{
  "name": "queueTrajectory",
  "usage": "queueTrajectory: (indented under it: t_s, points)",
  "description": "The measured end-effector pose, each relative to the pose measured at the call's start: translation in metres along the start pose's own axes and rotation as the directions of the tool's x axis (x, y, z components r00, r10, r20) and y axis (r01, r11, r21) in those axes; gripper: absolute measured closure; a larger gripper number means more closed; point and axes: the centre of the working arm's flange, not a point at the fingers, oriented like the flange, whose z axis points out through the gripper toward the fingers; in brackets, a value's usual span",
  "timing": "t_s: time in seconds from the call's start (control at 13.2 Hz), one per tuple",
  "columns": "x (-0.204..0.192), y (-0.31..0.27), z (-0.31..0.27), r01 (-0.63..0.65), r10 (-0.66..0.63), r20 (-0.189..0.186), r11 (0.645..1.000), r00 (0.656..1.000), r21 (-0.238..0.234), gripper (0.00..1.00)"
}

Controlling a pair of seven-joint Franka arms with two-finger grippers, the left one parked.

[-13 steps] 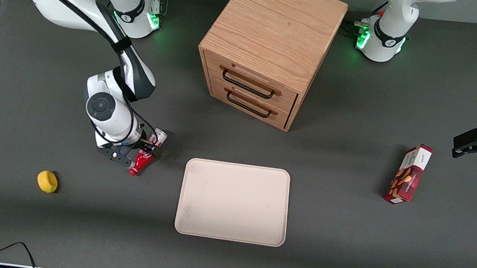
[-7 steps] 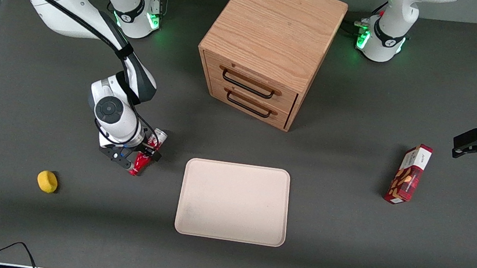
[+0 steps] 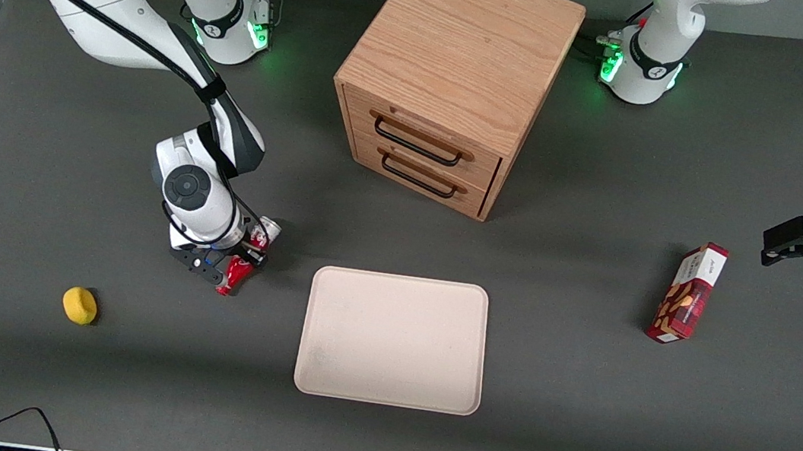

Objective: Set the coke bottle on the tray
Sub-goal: 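Close the right gripper around the bottle's body, then lift the bottle upright with the right gripper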

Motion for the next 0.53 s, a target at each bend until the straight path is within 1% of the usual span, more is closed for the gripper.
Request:
queueTrajectory:
  t_s: [0.38,0.53]
  points:
    - [0.0010,-0.0006,-0.0010,-0.001,0.001,-0.003,1.000,1.000,0.002,0.44]
    - [0.0041,-0.0019,-0.0062,-0.001,0.002,-0.012,1.000,1.000,0.007,0.44]
